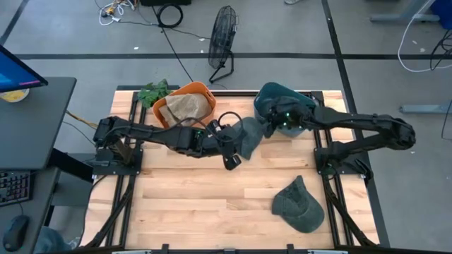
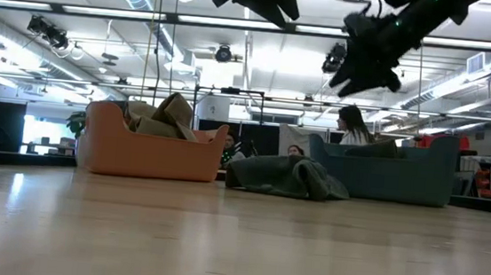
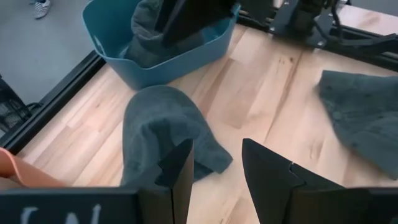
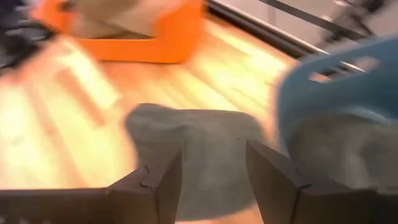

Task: Pick & Place hat
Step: Put the top black cap into the dark blue bin

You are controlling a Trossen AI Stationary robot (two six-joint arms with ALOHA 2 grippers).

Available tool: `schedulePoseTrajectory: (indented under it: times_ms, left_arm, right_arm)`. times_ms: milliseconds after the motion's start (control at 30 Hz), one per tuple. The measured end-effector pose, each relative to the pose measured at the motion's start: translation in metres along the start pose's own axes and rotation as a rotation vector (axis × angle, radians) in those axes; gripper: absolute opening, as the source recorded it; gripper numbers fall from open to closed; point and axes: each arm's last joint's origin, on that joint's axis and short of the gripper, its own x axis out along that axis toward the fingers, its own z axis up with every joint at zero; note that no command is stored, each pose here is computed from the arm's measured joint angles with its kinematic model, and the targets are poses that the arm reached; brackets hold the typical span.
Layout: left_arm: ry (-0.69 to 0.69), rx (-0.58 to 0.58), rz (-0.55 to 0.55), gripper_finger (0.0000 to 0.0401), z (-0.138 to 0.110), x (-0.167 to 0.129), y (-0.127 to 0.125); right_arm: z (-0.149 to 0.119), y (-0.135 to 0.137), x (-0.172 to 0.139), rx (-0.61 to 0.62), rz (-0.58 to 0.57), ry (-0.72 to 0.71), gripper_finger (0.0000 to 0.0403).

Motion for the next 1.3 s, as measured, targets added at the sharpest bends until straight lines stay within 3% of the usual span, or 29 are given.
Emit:
schedulePoseTrajectory:
  times_ms: [233, 700, 900, 1100, 1200, 1300]
  left_arm:
    - [-0.012, -0.033, -0.016, 0.0140, 0.000, -0.003, -0.004]
    - [-0.086, -0.052, -0.089, 0.0140, 0.006, -0.032, -0.012]
    - [-0.087, -0.054, -0.089, 0.0140, 0.006, -0.032, -0.011]
    - [-0.089, -0.050, -0.090, 0.0140, 0.006, -0.032, -0.012]
    - [-0.089, -0.048, -0.089, 0.0140, 0.006, -0.032, -0.011]
    - [-0.089, -0.047, -0.088, 0.0140, 0.007, -0.032, -0.011]
  right_arm:
    - [-0.011, 0.033, 0.020, -0.103, 0.075, -0.003, 0.0180]
    - [-0.042, 0.047, 0.097, -0.328, -0.017, 0.092, 0.0250]
    - [-0.058, 0.041, 0.120, -0.359, -0.136, 0.152, 0.0253]
    - [-0.064, 0.035, 0.130, -0.319, -0.174, 0.187, 0.0216]
    - [-0.065, 0.034, 0.130, -0.314, -0.162, 0.203, 0.0162]
    - [-0.064, 0.035, 0.128, -0.322, -0.132, 0.212, 0.0083]
